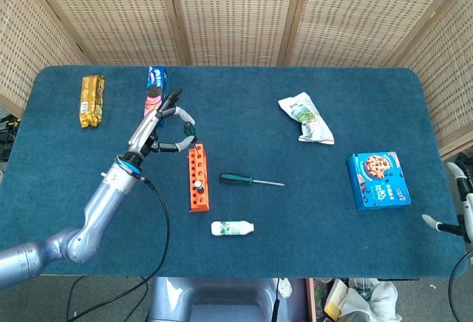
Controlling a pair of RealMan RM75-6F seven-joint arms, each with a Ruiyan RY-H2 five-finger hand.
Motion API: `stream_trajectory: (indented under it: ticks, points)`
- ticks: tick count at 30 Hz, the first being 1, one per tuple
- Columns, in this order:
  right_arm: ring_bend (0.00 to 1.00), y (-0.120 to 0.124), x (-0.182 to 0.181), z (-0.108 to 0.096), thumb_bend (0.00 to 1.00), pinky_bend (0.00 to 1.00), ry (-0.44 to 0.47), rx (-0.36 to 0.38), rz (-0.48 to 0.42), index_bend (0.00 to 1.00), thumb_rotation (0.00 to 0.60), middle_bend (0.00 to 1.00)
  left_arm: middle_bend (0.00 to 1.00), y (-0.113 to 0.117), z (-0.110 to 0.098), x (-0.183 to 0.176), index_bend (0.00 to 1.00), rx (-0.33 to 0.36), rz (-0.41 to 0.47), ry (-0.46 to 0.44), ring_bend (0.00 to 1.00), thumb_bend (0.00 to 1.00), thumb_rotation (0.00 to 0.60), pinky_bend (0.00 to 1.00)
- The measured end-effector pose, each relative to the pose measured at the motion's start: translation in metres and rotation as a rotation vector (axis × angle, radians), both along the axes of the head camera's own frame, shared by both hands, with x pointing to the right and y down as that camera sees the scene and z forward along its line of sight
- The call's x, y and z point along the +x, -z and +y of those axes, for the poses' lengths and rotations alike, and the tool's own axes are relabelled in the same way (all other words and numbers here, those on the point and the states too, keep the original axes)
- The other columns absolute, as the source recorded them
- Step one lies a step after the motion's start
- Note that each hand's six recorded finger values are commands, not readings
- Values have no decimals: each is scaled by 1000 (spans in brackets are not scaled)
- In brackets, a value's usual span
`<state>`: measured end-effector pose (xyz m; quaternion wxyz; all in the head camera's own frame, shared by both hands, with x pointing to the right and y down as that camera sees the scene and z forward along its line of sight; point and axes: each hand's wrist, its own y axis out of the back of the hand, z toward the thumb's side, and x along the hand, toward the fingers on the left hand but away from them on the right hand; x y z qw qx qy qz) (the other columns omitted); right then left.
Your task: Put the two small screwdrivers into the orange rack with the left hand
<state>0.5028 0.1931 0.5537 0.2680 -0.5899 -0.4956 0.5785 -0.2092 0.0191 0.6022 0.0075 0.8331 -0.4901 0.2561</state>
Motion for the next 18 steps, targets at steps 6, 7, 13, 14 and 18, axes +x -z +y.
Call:
stream_trajectory:
  ticks: [6, 7, 13, 14, 18]
  points:
    - [0, 1, 0, 0, 0, 0, 0, 1, -5, 0, 600, 0, 0, -8, 3, -2, 708, -38, -17, -3, 0, 521, 600, 0]
    - [0, 1, 1, 0, 0, 0, -1, 1, -5, 0, 600, 0, 0, -9, 3, -2, 708, -41, -19, -2, 0, 522, 600, 0]
    - [0, 1, 1, 0, 0, 0, -2, 3, -4, 0, 600, 0, 0, -11, 1, -3, 707, -38, -25, 3, 0, 522, 600, 0]
    - [0, 1, 1, 0, 0, 0, -3, 2, -4, 0, 600, 0, 0, -10, 0, -3, 707, -37, -23, 6, 0, 522, 600, 0]
    - [0, 1, 2, 0, 0, 0, -3, 0, -4, 0, 600, 0, 0, -11, -2, -3, 707, -38, -23, 8, 0, 522, 600, 0]
